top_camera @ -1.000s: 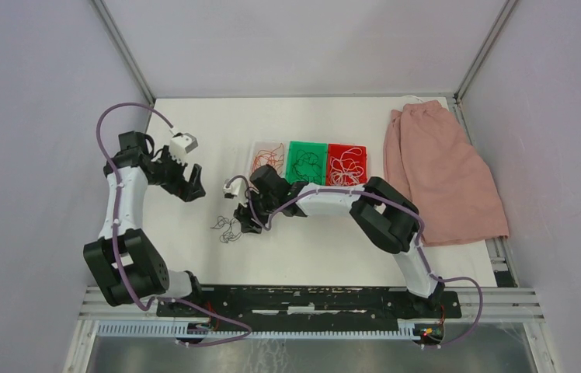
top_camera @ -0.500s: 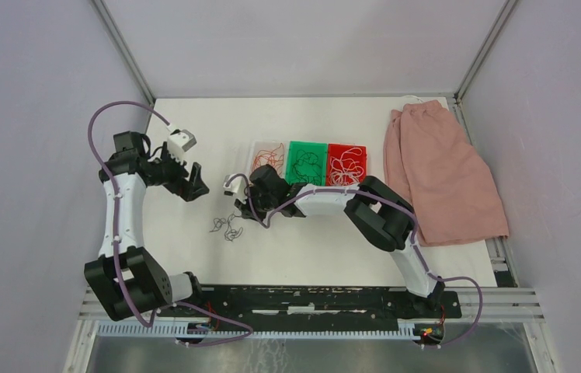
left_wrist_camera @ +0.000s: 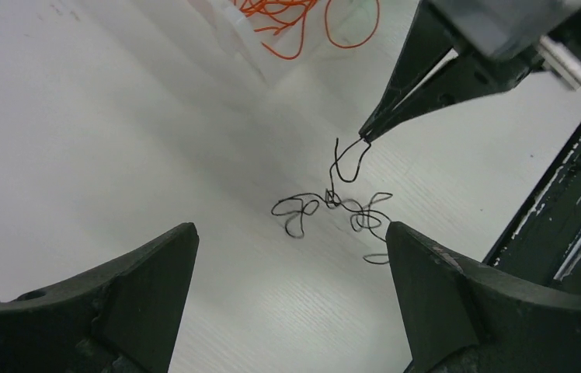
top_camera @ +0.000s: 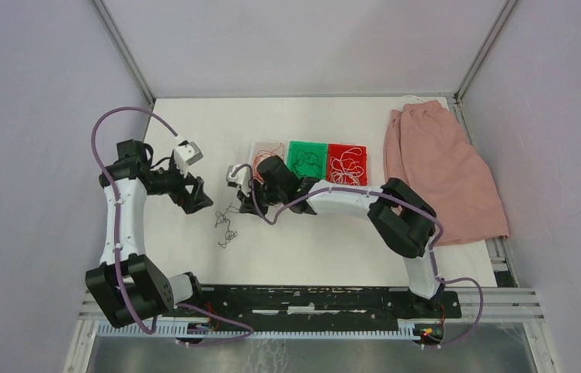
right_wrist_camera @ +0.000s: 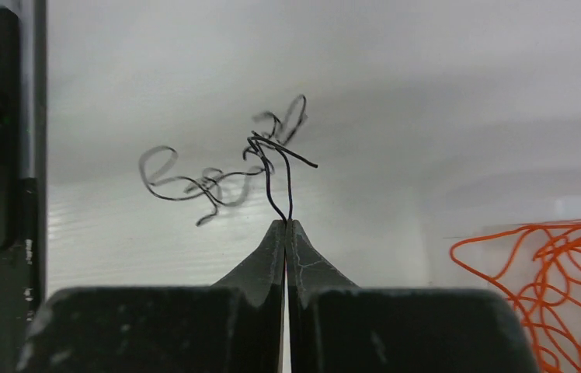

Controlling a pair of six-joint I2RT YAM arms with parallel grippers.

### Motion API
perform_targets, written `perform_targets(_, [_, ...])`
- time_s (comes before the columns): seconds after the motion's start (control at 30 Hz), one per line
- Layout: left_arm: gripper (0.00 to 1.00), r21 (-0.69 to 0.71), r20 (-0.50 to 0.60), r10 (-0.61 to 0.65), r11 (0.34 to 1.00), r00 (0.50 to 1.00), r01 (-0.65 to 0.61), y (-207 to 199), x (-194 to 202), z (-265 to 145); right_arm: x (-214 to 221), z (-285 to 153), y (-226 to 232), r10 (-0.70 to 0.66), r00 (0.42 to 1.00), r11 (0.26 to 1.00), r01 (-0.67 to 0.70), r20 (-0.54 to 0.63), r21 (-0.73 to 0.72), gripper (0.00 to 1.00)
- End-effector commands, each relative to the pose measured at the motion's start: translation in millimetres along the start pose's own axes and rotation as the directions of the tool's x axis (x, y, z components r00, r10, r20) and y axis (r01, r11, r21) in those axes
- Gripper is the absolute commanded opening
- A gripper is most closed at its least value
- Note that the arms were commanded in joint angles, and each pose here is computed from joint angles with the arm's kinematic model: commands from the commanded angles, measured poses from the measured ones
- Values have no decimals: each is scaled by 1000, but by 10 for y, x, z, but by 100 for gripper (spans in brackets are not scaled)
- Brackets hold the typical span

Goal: Untangle the cables
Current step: Pick up the cable at the center of the board.

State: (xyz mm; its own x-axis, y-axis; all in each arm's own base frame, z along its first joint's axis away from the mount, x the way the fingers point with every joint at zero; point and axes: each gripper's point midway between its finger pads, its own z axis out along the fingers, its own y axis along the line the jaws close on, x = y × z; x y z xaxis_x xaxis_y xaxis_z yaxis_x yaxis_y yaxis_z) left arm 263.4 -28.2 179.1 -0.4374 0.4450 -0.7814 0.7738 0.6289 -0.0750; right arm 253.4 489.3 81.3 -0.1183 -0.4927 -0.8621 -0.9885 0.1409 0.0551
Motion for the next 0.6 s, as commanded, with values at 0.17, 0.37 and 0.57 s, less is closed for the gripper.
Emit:
perform_targets(0.17, [93, 195, 162, 161, 962, 974, -191, -585, -226, -112, -1091, -673, 183, 34, 961, 999, -22, 274, -45, 0])
perform_targets(0.37, [89, 186, 201, 214, 950, 956, -252, -715, -294, -178, -1563, -991, 282, 102, 912, 992, -65, 398, -107, 1])
perform_targets(0.57, [80, 151, 302, 248, 941, 921, -303, -847, -512, -267, -1869, -1260, 413, 106, 881, 988, -39, 462, -152, 0])
